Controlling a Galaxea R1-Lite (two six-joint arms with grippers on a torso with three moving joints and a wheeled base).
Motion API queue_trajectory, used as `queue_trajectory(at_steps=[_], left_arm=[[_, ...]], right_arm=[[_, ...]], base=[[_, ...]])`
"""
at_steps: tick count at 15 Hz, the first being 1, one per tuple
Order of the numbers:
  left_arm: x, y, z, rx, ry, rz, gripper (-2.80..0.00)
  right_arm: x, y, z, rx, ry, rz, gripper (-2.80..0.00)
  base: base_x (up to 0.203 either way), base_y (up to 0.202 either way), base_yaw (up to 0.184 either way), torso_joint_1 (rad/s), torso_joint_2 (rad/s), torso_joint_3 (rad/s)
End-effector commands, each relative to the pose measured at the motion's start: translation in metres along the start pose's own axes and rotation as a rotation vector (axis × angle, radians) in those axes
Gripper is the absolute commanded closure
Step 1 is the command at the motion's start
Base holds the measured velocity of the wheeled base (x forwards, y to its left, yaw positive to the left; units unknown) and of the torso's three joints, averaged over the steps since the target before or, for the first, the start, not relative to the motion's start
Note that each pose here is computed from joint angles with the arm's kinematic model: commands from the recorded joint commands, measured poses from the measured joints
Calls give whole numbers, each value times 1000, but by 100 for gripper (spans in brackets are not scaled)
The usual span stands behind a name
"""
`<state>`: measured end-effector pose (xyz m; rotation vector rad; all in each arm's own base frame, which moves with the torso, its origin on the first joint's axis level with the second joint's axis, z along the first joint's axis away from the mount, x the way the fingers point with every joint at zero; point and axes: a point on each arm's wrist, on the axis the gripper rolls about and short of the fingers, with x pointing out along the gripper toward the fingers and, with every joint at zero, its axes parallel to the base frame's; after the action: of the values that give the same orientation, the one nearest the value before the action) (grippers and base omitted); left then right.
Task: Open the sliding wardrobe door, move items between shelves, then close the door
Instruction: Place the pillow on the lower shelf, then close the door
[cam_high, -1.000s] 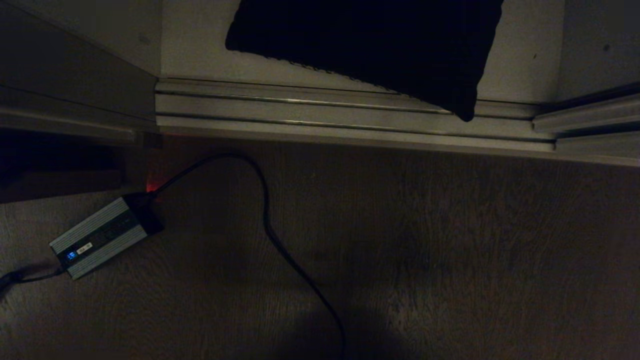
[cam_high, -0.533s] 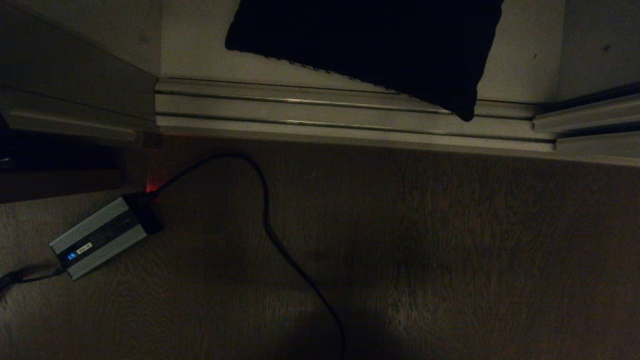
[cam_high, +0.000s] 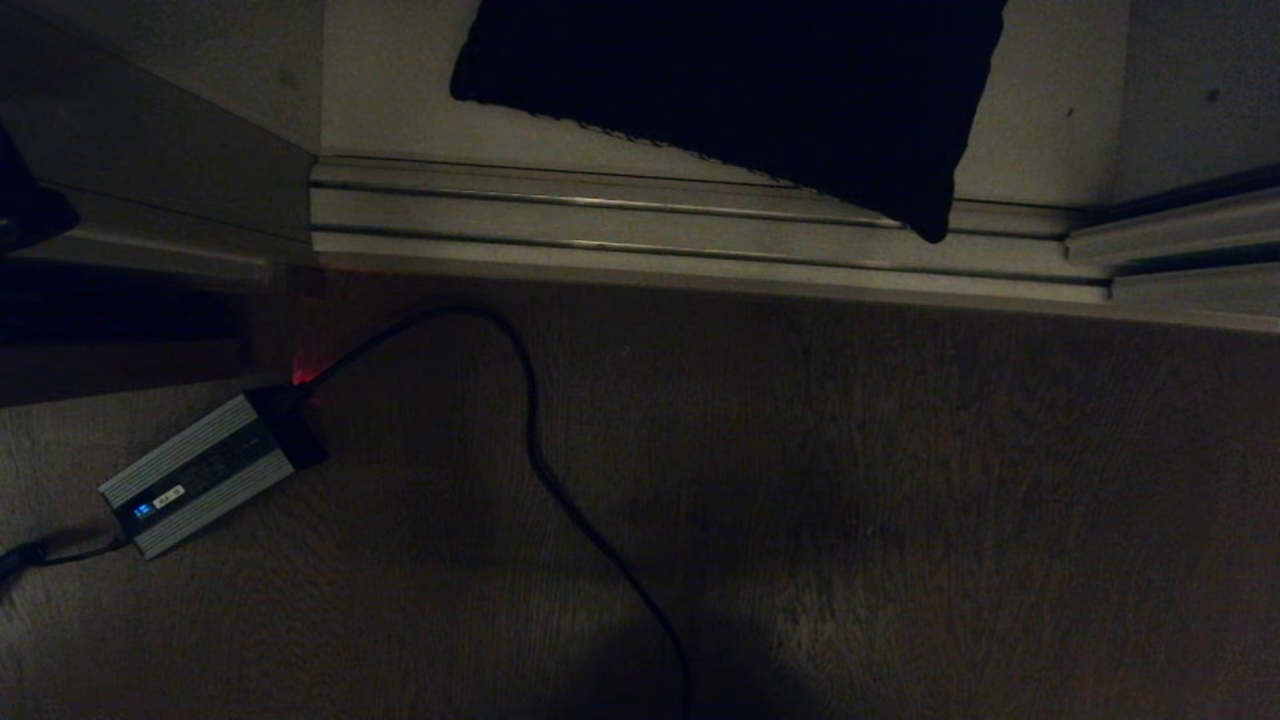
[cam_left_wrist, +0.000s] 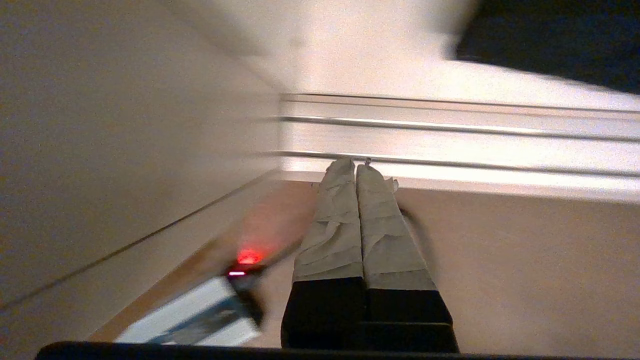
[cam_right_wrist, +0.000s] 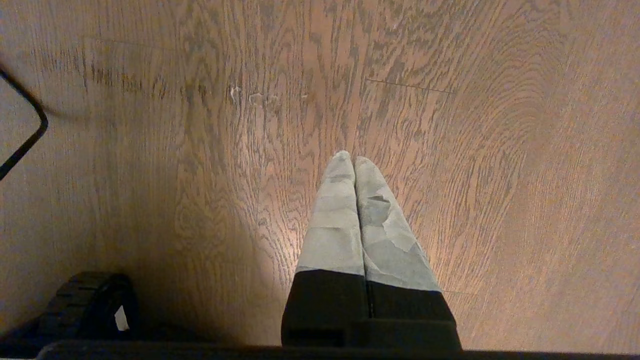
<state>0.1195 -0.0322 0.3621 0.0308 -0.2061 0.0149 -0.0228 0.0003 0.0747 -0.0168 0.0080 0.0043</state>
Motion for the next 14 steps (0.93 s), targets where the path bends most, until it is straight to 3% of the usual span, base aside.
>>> queue_trajectory(at_steps=[1,6,10,14], left_arm=[[-3,5,15,-17,43,-99,0],[-26,22,9,-31,188,-304,0],[-69,27,15,-27,204,-332,0],[-120,27,15,-23,185,-299,0]], right_arm=[[0,0,-1,0,2,0,0],[0,0,-1,-1,3,0,0],[0,0,-1,-1,3,0,0],[0,0,-1,-2,1,0,0]], base=[[0,0,0,0,0,0],[0,0,0,0,0,0],[0,0,0,0,0,0],[0,0,0,0,0,0]])
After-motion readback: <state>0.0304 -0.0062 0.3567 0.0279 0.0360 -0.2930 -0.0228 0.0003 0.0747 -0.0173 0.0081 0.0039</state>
